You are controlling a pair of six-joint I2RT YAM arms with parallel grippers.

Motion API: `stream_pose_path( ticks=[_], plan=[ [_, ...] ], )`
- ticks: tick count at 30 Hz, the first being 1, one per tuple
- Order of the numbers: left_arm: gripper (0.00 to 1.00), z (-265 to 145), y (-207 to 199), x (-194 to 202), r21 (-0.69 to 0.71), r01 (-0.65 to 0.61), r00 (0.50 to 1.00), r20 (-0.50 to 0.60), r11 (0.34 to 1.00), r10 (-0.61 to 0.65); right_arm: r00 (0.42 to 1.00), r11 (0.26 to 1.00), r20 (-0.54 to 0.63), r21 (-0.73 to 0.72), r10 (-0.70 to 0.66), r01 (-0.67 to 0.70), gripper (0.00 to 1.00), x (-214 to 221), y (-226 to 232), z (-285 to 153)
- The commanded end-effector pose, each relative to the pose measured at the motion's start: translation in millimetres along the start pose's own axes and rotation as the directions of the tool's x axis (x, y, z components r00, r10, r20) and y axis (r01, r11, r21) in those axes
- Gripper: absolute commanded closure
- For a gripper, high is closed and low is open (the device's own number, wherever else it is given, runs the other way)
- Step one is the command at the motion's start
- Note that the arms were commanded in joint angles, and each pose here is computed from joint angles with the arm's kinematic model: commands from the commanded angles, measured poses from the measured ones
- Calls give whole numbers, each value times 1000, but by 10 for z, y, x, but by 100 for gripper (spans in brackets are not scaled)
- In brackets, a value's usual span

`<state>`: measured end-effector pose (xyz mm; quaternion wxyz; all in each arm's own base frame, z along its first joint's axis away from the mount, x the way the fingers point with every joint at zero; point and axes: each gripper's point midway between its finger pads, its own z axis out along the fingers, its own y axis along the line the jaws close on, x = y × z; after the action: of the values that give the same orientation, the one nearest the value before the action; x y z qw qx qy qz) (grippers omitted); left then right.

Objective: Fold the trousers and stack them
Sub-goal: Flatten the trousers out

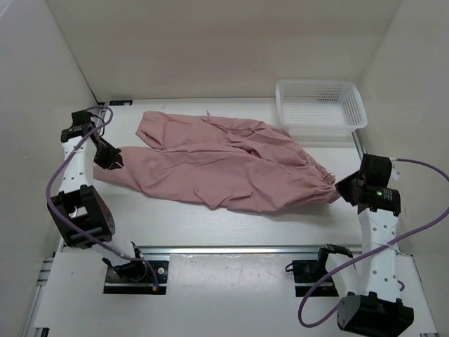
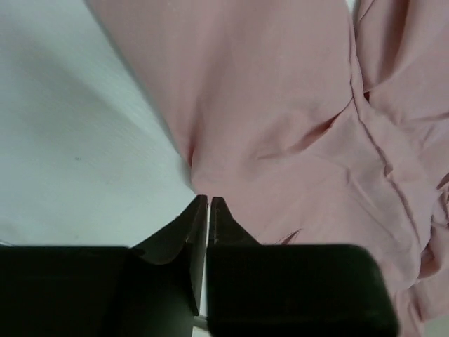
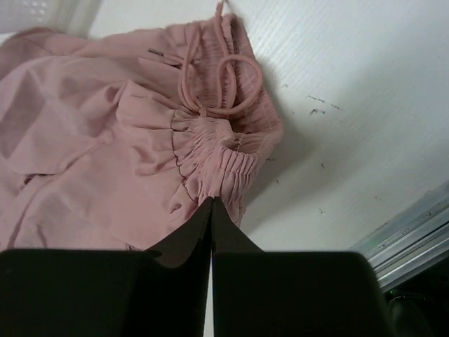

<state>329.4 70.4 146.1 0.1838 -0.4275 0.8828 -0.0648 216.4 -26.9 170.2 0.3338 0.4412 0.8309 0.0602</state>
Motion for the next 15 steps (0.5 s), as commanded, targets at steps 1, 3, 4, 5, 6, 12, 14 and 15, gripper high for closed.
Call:
stream_pose_path(
  ticks=[1,3,4,5,6,12,14,15],
  plan=[
    [84,-525,1,-276,19,8,981,196,1000,-11,991,997,135,-78,-3,13,100,-382,251,-184],
    [83,-495,21,-285,5,10,981,195,1000,-11,990,995,132,-88,-41,53,100,-415,306,-150],
    [71,-397,53,-208,-5,12,987,157,1000,-11,991,994,128,-97,-41,54,100,-432,344,-160],
    [59,-285,105,-194,-27,33,991,129,999,-29,992,993,106,-93,-62,72,100,-404,348,-116],
    [38,-204,101,-209,-29,43,991,125,999,-39,991,990,103,-107,-83,94,100,-406,383,-98],
    [0,487,365,-1,-110,89,994,-55,990,-95,983,967,-66,-201,-170,154,100,-189,613,124],
    [4,586,527,-39,-169,84,994,-57,982,-94,980,962,-91,-230,-175,150,100,-132,653,154],
    [5,652,559,-11,-181,66,994,-79,981,-81,981,960,-82,-235,-175,151,100,-151,670,157]
  ],
)
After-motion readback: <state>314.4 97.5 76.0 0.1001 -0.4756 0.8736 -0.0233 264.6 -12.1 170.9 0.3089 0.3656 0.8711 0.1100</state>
